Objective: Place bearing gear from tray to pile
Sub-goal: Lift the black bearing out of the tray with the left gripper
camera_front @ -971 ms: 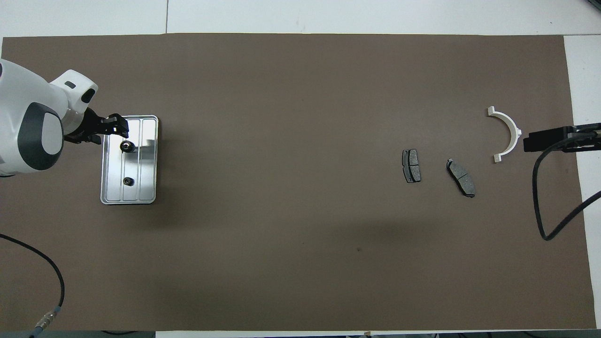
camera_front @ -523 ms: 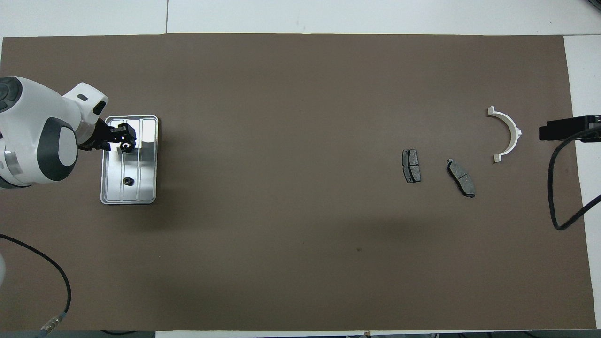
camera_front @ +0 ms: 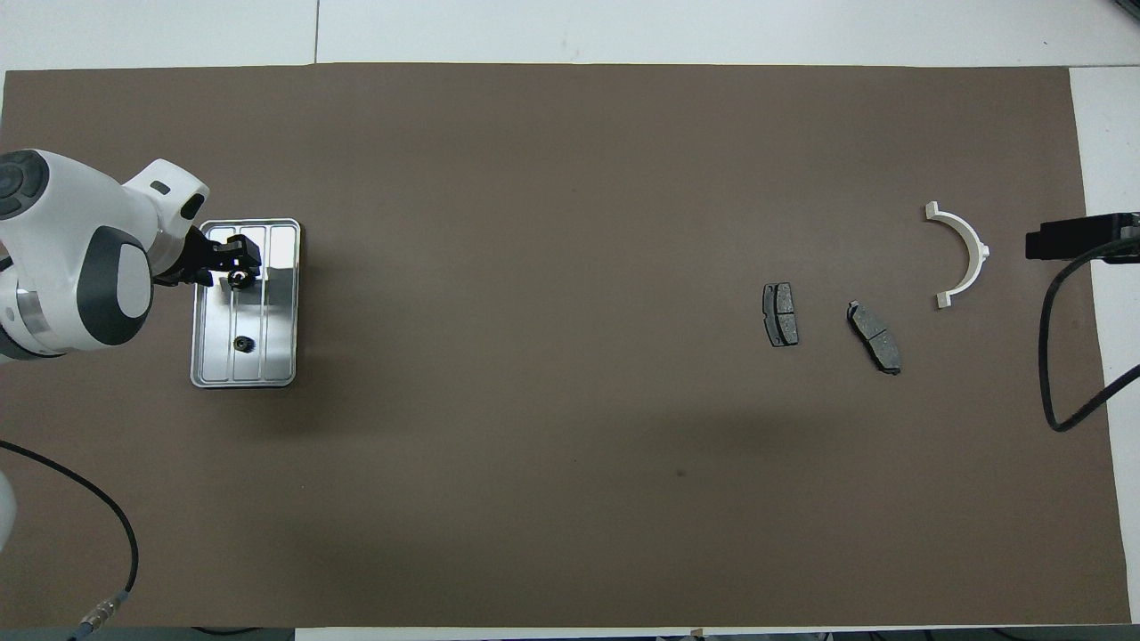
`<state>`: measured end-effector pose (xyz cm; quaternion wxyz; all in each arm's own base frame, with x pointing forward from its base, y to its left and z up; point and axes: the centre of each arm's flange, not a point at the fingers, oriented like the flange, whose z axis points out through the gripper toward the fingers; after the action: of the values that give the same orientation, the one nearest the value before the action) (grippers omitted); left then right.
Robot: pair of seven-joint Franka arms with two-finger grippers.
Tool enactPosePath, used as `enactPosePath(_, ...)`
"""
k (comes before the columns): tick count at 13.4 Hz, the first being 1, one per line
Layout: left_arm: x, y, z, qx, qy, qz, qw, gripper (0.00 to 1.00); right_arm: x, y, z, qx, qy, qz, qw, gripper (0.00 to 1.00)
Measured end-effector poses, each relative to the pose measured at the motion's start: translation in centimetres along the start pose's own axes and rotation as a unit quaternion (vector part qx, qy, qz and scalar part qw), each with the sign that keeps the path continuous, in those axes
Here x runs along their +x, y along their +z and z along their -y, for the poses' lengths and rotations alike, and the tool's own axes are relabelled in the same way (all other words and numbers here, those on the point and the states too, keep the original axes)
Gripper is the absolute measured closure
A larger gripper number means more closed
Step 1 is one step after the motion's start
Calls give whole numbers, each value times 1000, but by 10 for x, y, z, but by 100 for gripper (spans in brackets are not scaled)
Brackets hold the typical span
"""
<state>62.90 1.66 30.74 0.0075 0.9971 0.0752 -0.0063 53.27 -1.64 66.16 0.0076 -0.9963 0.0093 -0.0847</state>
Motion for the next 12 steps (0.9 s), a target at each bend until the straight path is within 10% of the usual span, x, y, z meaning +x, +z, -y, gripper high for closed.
enactPosePath(4,-3,7,0,-1,0,-7,1000,30,0,0,3,0,-2,0,1000,0)
enactPosePath(8,-3,8,0,-1,0,-5,1000,59,0,0,8,1,-7,-1,1000,0)
enactPosePath(12,-3,0,-7,-4,-23,18,1000,65,0,-1,9,0,-8,-1,1000,0)
